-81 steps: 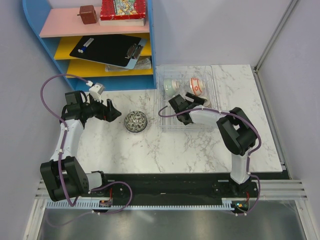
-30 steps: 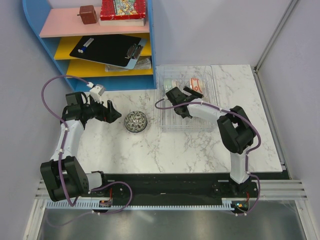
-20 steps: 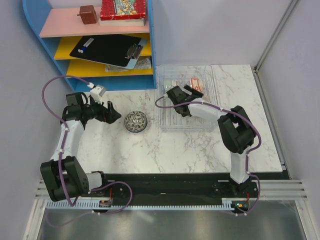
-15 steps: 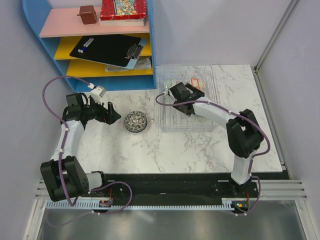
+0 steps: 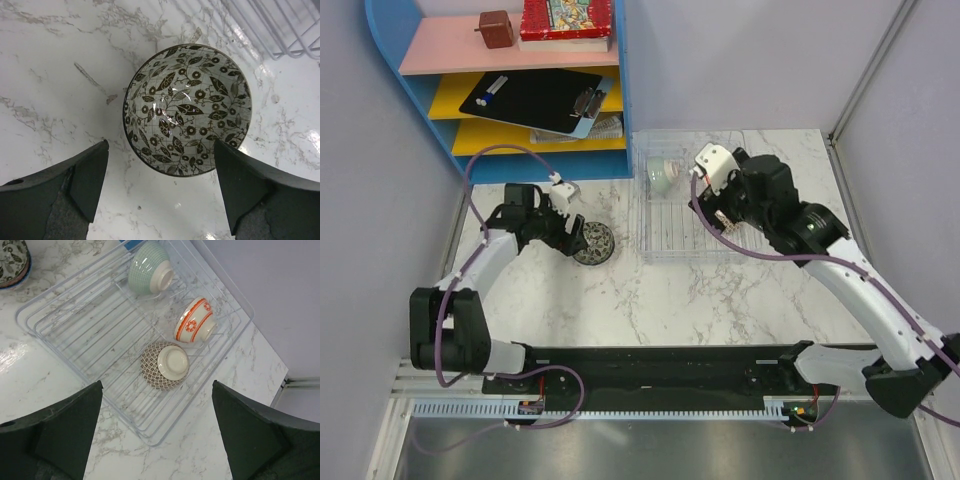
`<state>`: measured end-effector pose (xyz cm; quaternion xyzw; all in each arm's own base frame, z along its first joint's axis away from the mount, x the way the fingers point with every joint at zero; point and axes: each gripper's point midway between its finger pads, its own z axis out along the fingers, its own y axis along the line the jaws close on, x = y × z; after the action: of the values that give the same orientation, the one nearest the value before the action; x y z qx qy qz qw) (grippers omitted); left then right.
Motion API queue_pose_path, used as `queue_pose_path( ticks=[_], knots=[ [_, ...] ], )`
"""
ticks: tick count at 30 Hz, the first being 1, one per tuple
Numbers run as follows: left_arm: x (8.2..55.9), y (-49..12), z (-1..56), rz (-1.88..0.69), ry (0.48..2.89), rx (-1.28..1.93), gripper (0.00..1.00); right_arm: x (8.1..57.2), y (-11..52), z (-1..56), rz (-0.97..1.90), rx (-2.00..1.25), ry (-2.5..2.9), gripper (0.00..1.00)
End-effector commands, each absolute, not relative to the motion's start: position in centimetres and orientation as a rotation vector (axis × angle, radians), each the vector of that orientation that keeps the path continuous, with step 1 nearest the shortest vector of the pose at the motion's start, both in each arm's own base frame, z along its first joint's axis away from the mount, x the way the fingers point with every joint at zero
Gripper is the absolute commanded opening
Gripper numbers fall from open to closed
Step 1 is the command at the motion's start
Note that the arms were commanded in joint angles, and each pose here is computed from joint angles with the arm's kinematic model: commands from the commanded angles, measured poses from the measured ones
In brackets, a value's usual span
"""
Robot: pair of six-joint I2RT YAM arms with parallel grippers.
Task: Load the bowls into the dish rack
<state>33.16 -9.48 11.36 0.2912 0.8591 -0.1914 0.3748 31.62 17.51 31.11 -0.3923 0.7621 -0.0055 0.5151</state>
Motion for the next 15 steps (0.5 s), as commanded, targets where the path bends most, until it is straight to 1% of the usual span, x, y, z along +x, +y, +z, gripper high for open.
queue_pose_path(
  ticks=[1, 4, 9, 11, 12, 14, 15],
  knots=[
    [37.0, -8.7, 11.3, -0.346, 2.16, 0.814, 0.88, 28.8, 18.1, 30.0, 0.126, -1.041, 1.788, 0.98],
    [38.2, -9.1, 11.3, -0.352, 2.149, 0.844, 0.84, 28.7, 18.1, 29.9, 0.135, -1.037, 1.781, 0.97],
    [39.3, -9.8, 10.9, -0.33, 2.15, 0.88, 0.81, 28.7, 18.5, 29.1, 0.154, -1.049, 1.795, 0.98],
    [39.5, -9.9, 10.7, -0.326, 2.154, 0.89, 0.78, 28.7, 18.6, 28.8, 0.16, -1.05, 1.795, 0.98],
    [39.6, -10.1, 10.6, -0.325, 2.154, 0.897, 0.71, 28.6, 18.6, 28.7, 0.16, -1.052, 1.795, 0.98],
    [39.6, -10.5, 10.3, -0.326, 2.157, 0.911, 0.64, 28.6, 18.5, 28.8, 0.161, -1.047, 1.792, 0.98],
    [39.5, -10.6, 10.3, -0.326, 2.156, 0.917, 0.56, 28.5, 18.5, 28.9, 0.163, -1.048, 1.79, 0.98]
  ],
)
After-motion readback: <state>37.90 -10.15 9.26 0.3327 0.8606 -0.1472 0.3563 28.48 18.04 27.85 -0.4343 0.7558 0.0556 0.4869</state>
